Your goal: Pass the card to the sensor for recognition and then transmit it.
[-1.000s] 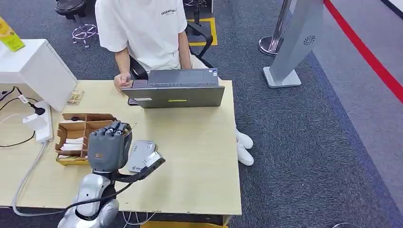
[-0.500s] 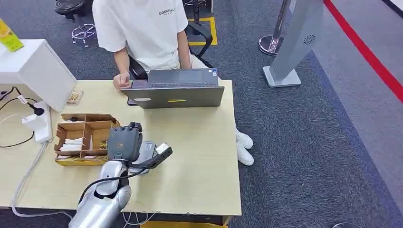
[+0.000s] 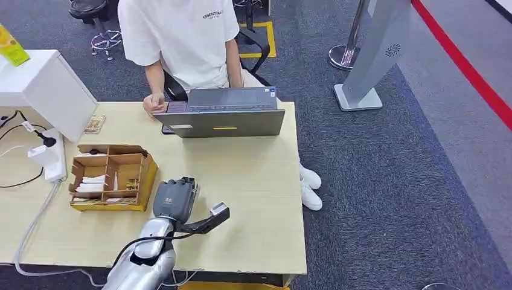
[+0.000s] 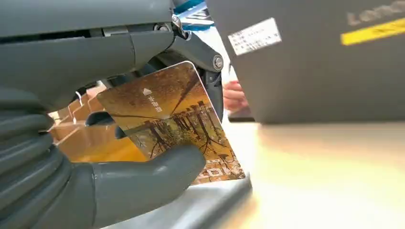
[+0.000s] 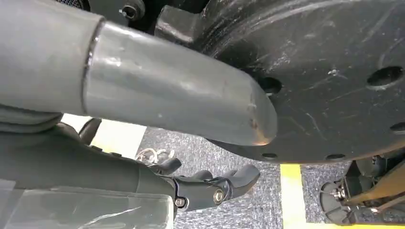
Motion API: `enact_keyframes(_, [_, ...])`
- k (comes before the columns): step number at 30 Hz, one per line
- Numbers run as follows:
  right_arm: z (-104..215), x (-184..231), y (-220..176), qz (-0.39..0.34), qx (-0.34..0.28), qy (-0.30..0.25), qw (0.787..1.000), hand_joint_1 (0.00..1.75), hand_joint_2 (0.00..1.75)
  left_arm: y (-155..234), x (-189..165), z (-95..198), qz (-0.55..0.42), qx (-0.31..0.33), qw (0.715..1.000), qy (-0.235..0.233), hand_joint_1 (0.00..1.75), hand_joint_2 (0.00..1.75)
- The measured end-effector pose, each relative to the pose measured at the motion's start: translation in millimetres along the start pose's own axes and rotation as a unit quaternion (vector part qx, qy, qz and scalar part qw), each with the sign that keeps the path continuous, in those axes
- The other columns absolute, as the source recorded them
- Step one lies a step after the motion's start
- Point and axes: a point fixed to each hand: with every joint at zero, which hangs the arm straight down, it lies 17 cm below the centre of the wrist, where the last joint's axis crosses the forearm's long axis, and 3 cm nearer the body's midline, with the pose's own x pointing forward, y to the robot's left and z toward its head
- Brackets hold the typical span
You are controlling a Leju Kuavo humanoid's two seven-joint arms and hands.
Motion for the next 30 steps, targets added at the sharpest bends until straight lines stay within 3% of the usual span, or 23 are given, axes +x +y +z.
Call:
enact_keyframes(8, [0.0,0.5,-0.2,0.000,-0.001,-0.001,1.000,0.00,0.00,-1.4,15.9,9.5,0.000,0.000,1.000,-0.015,1.75,1.75])
enact_keyframes(17, [0.0,0.4,-0.3,0.000,-0.001,-0.001,1.000,0.00,0.00,5.1,10.1,6.0,0.017,0.009,1.000,-0.002,1.75,1.75])
enact_keyframes(19, [0.0,-0.1,-0.1,0.005,0.000,-0.001,1.000,0.00,0.00,34.6,7.7,-1.8,0.029,0.071,0.997,-0.001,1.75,1.75])
enact_keyframes(23, [0.3,-1.1,-2.9,0.033,-0.001,0.004,0.999,0.00,0.00,155.5,-1.0,-24.6,0.009,0.270,0.962,-0.028,1.75,1.75])
enact_keyframes(26, [0.8,-2.9,-7.5,0.055,-0.002,0.009,0.998,0.00,0.00,231.6,-19.7,-36.2,-0.038,0.349,0.936,-0.036,1.75,1.75])
enact_keyframes(30, [1.7,-4.6,-14.6,0.079,-0.003,0.015,0.997,0.00,0.00,322.2,-61.8,-46.4,-0.081,0.422,0.903,-0.013,1.75,1.75])
